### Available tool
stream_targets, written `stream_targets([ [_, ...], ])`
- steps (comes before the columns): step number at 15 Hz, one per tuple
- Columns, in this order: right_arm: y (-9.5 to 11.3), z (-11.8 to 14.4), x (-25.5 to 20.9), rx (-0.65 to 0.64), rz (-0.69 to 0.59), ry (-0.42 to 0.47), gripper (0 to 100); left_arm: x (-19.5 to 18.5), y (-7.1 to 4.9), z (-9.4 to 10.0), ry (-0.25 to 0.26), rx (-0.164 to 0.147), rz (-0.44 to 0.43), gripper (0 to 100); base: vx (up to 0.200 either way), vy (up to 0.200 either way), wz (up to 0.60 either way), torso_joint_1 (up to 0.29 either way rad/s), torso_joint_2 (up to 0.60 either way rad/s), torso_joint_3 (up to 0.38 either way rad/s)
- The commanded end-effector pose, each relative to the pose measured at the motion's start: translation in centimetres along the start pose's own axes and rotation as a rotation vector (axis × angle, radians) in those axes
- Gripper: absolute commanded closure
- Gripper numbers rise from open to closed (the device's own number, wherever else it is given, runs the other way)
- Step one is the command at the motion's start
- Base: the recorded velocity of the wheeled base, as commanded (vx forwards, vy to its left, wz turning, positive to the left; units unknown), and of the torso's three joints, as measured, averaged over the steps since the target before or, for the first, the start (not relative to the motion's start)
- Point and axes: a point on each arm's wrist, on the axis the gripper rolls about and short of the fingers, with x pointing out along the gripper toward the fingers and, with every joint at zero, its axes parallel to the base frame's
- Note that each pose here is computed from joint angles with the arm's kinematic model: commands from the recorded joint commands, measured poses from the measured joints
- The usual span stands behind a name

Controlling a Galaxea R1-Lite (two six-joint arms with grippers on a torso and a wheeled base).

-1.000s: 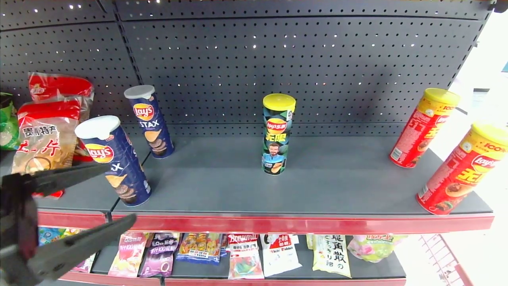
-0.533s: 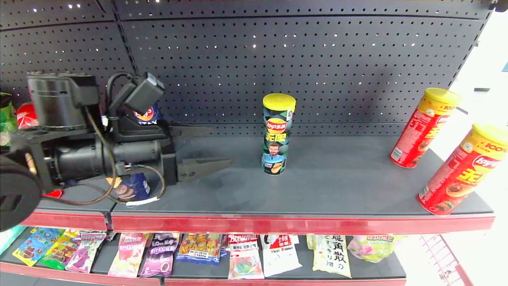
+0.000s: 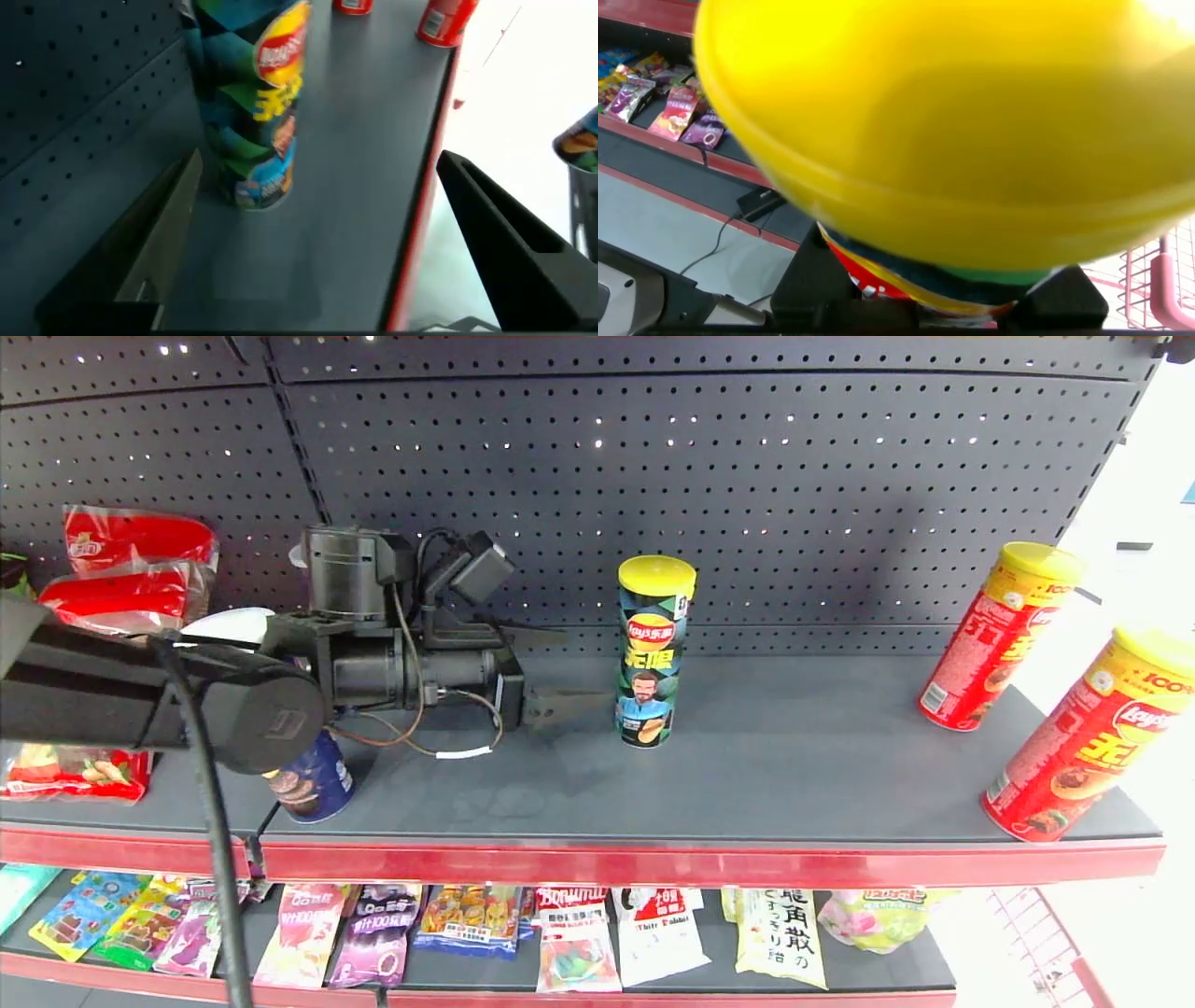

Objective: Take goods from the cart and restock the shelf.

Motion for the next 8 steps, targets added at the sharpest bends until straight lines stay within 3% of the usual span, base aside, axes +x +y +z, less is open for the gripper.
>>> stream_targets([
  [1, 0.0, 0.0, 0.0, 0.0, -0.001, 0.004, 100, 2.0, 1.7, -1.1, 0.011, -0.01, -0.002, 0, 0.0, 0.0, 0.0, 0.0, 0.0, 0.0],
  [8, 0.0, 0.0, 0.1, 0.003, -0.007, 0.01, 100, 4.1, 4.0, -1.4, -0.017, 0.007, -0.024, 0, 0.0, 0.0, 0.0, 0.0, 0.0, 0.0],
])
